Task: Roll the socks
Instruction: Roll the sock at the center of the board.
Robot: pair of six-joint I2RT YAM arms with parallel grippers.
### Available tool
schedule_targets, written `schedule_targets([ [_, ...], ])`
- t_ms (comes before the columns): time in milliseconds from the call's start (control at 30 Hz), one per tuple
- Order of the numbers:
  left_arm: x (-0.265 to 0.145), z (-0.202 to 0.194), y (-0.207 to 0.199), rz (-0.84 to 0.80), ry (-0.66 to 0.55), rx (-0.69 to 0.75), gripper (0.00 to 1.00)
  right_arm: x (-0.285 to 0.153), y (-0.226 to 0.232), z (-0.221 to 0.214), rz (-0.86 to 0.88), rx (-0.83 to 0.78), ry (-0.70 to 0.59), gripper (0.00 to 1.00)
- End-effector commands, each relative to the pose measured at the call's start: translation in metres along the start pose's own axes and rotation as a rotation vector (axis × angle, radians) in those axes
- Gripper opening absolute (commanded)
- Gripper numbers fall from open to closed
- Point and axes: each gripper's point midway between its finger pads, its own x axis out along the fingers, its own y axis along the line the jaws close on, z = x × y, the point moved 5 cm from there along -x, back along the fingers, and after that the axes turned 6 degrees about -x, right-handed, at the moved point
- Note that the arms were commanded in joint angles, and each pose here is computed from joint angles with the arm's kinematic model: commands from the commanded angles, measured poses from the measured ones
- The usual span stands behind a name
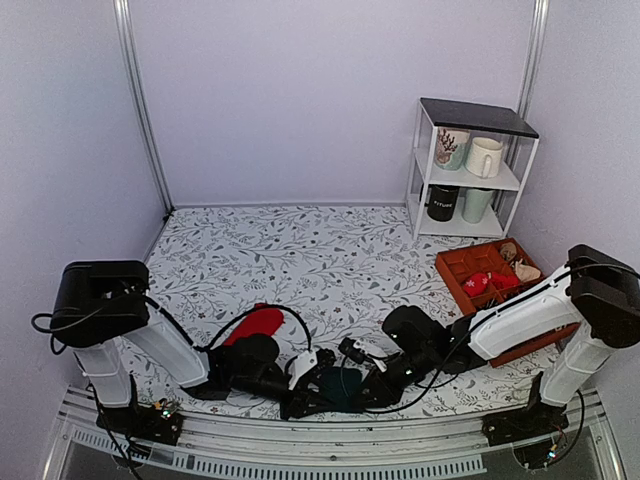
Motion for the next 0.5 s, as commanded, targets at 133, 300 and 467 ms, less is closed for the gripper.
schedule_targets([
  [133,-0.008,-0.073,0.015,-0.018,0.309,-0.387,0.29,-0.062,0.017,0.018,-0.307,-0.320,-0.295,0.41],
  [300,-0.008,-0.089,0.025,-0.003,0.352,-0.475,0.29,-0.053,0.041,0.006,-0.427,-0.651,-0.342,0.46],
  [467,-0.007,-0.099,0.027,-0.010,0.385,-0.513,0.29,-0.020,0.044,0.003,-0.454,-0.746,-0.220,0.47],
])
